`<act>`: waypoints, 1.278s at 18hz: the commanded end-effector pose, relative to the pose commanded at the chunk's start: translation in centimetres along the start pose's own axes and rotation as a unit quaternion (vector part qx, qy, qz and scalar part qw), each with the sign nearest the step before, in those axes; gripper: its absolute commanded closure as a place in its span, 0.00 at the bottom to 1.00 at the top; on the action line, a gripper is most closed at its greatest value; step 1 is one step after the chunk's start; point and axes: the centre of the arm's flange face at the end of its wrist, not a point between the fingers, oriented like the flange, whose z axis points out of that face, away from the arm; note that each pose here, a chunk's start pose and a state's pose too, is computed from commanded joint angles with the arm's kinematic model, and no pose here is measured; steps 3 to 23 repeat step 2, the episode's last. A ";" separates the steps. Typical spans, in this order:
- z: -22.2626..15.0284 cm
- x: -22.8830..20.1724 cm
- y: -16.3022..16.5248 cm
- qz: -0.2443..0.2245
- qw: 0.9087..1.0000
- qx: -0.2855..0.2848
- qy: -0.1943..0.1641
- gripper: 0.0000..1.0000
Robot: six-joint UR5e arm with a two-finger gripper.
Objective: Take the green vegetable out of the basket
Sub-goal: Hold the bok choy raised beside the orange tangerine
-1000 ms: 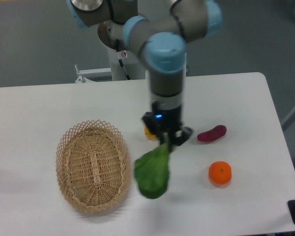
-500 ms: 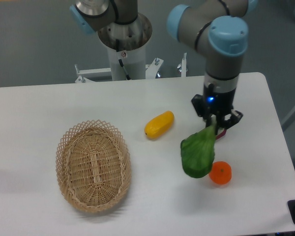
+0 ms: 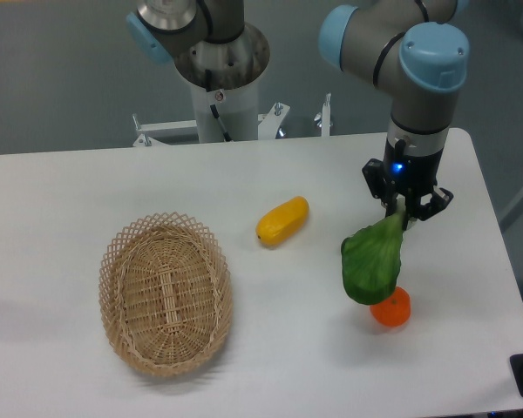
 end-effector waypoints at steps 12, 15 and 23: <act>0.0 0.0 0.0 -0.001 1.000 0.001 -0.001 0.65; 0.0 0.0 0.0 -0.001 1.000 0.001 -0.001 0.65; 0.0 0.0 0.0 -0.001 1.000 0.001 -0.001 0.65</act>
